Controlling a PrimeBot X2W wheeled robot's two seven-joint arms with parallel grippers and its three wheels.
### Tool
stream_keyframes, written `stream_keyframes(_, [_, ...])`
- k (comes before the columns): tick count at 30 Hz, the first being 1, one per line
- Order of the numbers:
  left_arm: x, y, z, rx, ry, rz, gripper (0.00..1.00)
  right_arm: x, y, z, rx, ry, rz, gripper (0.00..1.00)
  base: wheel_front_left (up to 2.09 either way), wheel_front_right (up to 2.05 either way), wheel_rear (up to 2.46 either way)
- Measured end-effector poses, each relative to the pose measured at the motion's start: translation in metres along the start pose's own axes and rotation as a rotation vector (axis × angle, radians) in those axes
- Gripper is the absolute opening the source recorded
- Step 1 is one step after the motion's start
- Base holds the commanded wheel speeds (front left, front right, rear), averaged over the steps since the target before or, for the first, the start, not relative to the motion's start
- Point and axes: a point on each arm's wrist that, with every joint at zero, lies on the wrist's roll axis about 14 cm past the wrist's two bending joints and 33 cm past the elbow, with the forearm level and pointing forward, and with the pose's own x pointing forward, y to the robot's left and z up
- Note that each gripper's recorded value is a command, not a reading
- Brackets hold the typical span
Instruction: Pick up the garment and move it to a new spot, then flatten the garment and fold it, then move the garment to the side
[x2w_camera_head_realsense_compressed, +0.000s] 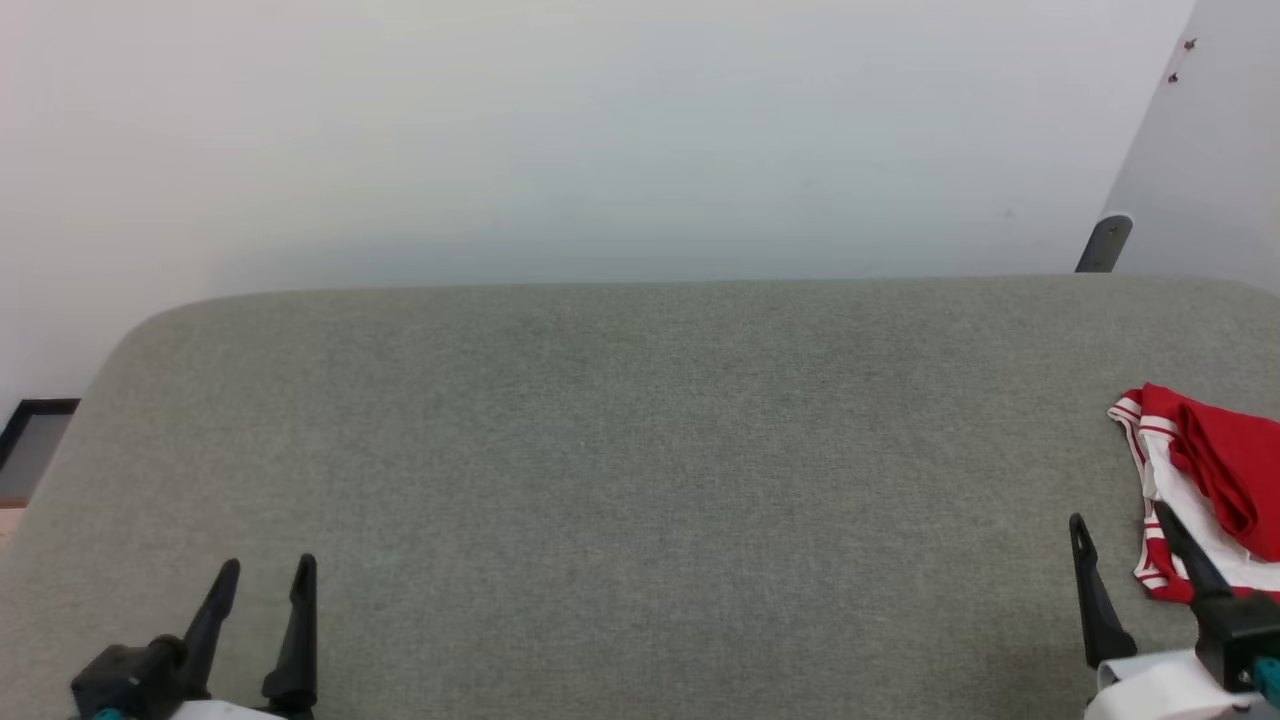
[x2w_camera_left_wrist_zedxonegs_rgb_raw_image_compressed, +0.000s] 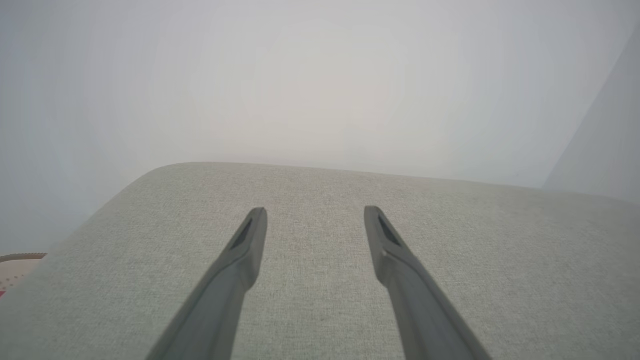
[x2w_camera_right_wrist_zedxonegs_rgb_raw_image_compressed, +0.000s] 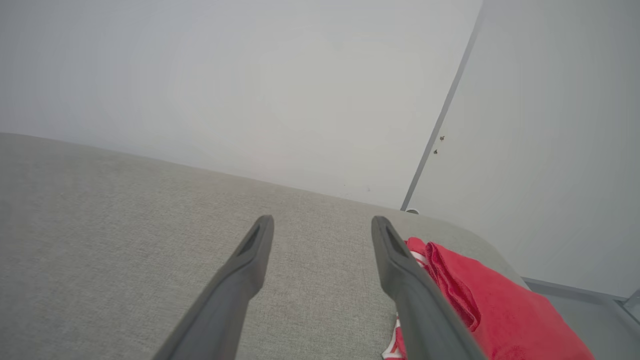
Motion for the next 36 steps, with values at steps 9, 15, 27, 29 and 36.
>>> stream_keyframes(9, [-0.012,0.009,0.004,-0.004,-0.013,0.029,1.0,-0.015,0.01,-0.004,0.042,0.011,-0.007,1.0,0.0,0.0,0.0])
stream_keyframes(15, [-0.016,0.013,0.003,-0.012,-0.014,0.046,1.0,-0.021,0.015,-0.005,0.059,0.013,-0.01,1.0,0.0,0.0,0.0])
stream_keyframes(27, [-0.021,0.008,0.002,-0.009,-0.009,0.023,1.0,-0.027,0.021,-0.007,0.078,0.02,-0.011,1.0,0.0,0.0,0.0])
stream_keyframes(29, [-0.021,0.007,0.003,-0.007,-0.01,0.019,1.0,-0.028,0.022,-0.008,0.081,0.024,-0.01,1.0,0.0,0.0,0.0])
stream_keyframes(36, [-0.024,0.005,-0.005,-0.026,0.008,0.034,0.0,-0.035,0.025,-0.024,0.096,0.077,-0.01,0.0,0.0,0.0,0.0])
